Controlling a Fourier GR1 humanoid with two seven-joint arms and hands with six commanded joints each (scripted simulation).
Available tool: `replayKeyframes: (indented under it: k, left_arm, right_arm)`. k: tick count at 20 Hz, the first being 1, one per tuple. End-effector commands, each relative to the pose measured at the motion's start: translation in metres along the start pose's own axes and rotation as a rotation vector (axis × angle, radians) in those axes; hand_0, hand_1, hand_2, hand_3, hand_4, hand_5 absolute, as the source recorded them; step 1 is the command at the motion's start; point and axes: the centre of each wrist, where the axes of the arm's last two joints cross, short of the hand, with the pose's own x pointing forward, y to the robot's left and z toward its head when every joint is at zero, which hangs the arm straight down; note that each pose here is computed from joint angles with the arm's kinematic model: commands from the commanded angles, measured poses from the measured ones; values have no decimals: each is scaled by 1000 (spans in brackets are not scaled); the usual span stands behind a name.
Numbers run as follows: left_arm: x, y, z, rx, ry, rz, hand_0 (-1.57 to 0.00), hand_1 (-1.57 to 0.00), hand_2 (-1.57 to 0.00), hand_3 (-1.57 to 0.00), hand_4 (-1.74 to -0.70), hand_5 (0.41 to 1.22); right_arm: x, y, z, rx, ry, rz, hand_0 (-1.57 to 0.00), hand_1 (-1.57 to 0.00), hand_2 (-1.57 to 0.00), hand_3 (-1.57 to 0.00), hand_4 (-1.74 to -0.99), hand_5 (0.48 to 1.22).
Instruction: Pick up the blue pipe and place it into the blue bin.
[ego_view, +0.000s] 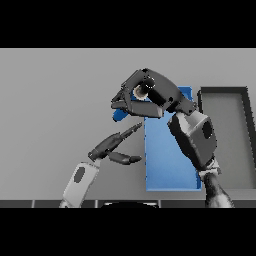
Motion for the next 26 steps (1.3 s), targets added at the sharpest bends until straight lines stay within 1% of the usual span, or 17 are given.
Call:
replayKeyframes:
  k: [1, 2, 3, 4, 5, 6, 7, 8, 9, 10, 15, 16, 19, 23, 24, 25, 26]
  left_arm:
    - [-1, -3, 2, -3, 1, 3, -1, -1, -1, 0, -898, 430]
    - [0, -4, 1, -6, -3, -12, 0, 0, 0, 0, -892, 428]
    - [0, -3, 4, -7, -2, -7, 0, 0, 0, 0, -890, 425]
    - [0, -1, 2, -2, 3, -8, 0, 0, 0, 0, -890, 421]
    - [2, 1, 6, -1, -11, -7, 0, 0, 0, 0, -890, 415]
    - [2, 0, 4, -5, -13, -12, 0, 0, 0, 1, -886, 412]
    - [0, 1, 5, -5, -5, -16, 1, 1, 1, 1, -882, 411]
    - [-3, 5, 5, 1, 3, -32, 1, 1, 1, 1, -877, 412]
    - [-2, 4, 2, 8, 5, -37, 1, 1, 1, 1, -874, 413]
    - [0, 0, 4, 1, -9, -33, 1, 1, 1, 1, -871, 415]
    - [-1, 0, 4, -5, -2, -29, 1, 1, 1, 1, -870, 421]
    - [-2, -3, 5, -9, -6, -15, 1, 1, 1, 1, -875, 422]
    - [-2, -1, 9, -6, -1, -8, 1, 1, 1, 1, -879, 425]
    - [-1, -2, 10, -3, 6, -9, 1, 1, 1, 1, -884, 425]
    - [-1, -1, 10, -5, 0, -5, 1, 1, 1, 1, -887, 423]
    - [-2, -1, 12, -7, -2, -4, 1, 1, 1, 1, -888, 422]
    - [-1, -2, 11, -8, -1, -3, 1, 1, 1, 1, -887, 420]
  right_arm:
    - [8, -12, -1, -56, 6, 20, -1571, -1571, -1571, -1571, -1741, 1221]
    - [11, -21, -5, -91, 29, 41, -1571, -1571, -1571, -1571, -1741, 1221]
    - [10, -35, -5, -141, 66, 43, -1571, -1571, -1571, -1571, -1741, 1221]
    - [9, -47, -3, -181, 84, 45, -1571, -1571, -1571, -1571, -1741, 1221]
    - [3, -60, 3, -225, 98, 57, -1571, -1571, -1571, -1571, -1741, 1221]
    - [-4, -70, 11, -254, 116, 79, -1571, -1571, -1571, -1571, -1741, 1221]
    - [-7, -79, 18, -295, 156, 96, -1571, -1571, -1571, -1571, -1741, 1221]
    - [-15, -86, 26, -319, 180, 105, -1571, -1571, -1571, -1571, -1741, 1221]
    - [-23, -94, 39, -351, 218, 90, -1571, -1571, -1571, -1571, -1741, 1221]
    - [-30, -102, 49, -398, 241, 73, -1571, -1571, -1571, -1571, -1741, 1221]
    - [-73, -102, 99, -482, 386, 40, -1571, -1571, -1571, -1571, -1741, 1221]
    - [-81, -100, 110, -492, 415, 33, -1571, -1571, -1571, -1571, -1741, 1221]
    - [-110, -88, 134, -564, 530, -10, -1571, -1571, -1571, -1571, -1741, 1221]
    - [-128, -78, 162, -642, 680, -6, -1571, -1571, -1571, -1571, -1741, 1221]
    - [-131, -75, 165, -647, 706, 0, -1571, -1571, -1571, -1508, -1741, 1221]
    - [-137, -72, 169, -661, 736, -5, -1571, -1571, -1571, -1521, -1741, 1221]
    - [-142, -68, 173, -681, 776, -19, -1571, -1571, -1571, -1255, -1741, 1221]
